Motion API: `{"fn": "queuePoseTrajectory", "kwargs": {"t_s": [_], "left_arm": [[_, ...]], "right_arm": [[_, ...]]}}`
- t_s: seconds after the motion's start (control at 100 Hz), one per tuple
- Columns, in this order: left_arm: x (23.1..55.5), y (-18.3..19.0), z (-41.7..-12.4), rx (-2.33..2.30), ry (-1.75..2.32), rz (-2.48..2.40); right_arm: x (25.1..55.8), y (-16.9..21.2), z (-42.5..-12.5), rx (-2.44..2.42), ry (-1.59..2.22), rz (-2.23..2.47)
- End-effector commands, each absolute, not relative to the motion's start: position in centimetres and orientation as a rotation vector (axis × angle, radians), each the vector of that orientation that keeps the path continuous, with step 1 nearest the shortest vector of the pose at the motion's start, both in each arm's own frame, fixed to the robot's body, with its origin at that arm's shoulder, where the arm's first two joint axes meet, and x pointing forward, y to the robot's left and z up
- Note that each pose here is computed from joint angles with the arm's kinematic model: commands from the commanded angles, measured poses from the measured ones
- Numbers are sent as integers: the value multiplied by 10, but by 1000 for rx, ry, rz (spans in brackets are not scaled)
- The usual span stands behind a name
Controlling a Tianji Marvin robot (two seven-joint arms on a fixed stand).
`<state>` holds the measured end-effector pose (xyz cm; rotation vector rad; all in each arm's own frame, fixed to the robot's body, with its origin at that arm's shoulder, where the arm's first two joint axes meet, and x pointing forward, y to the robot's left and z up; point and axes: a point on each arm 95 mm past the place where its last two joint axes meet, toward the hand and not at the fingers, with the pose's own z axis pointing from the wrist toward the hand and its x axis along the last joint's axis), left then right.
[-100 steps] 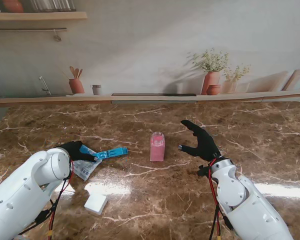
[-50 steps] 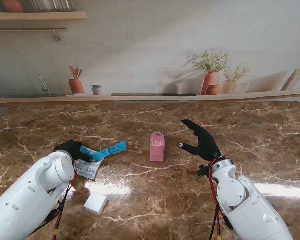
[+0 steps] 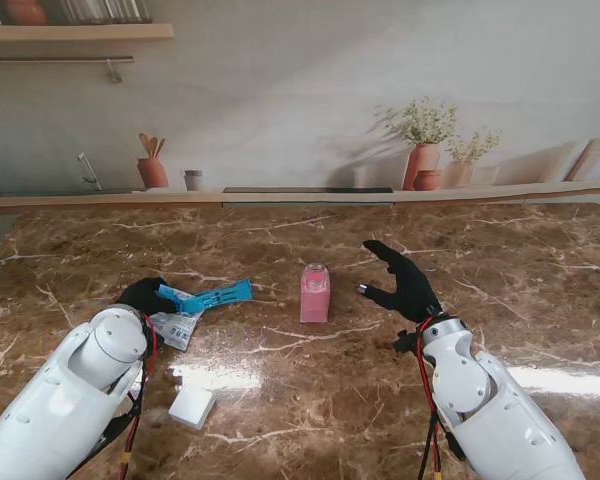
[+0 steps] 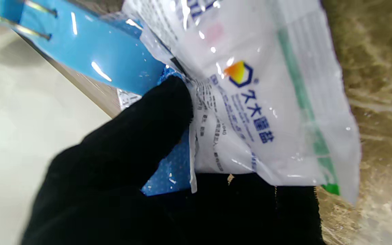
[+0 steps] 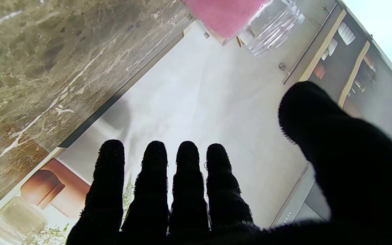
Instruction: Fill the seasoning bottle
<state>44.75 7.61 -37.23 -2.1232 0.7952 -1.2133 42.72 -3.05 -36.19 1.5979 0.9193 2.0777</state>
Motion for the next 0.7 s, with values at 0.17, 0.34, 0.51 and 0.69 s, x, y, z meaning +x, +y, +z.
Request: {"fn": "queuePoseTrajectory", "kwargs": {"t_s": [0.17, 0.34, 0.51, 0.69], "left_arm": [[434, 69, -397, -2169, 761, -1169], [434, 69, -398, -2174, 758, -1179], [436, 66, -398, -2162, 665, -1214], [437, 68, -389, -2175, 589, -1293]], "right_arm": [[425, -29, -365, 1609, 946, 2061], [425, -29, -364, 1608, 940, 2065], [424, -29, -364, 1607, 942, 2063], [424, -30, -362, 1601, 947, 2061]]}}
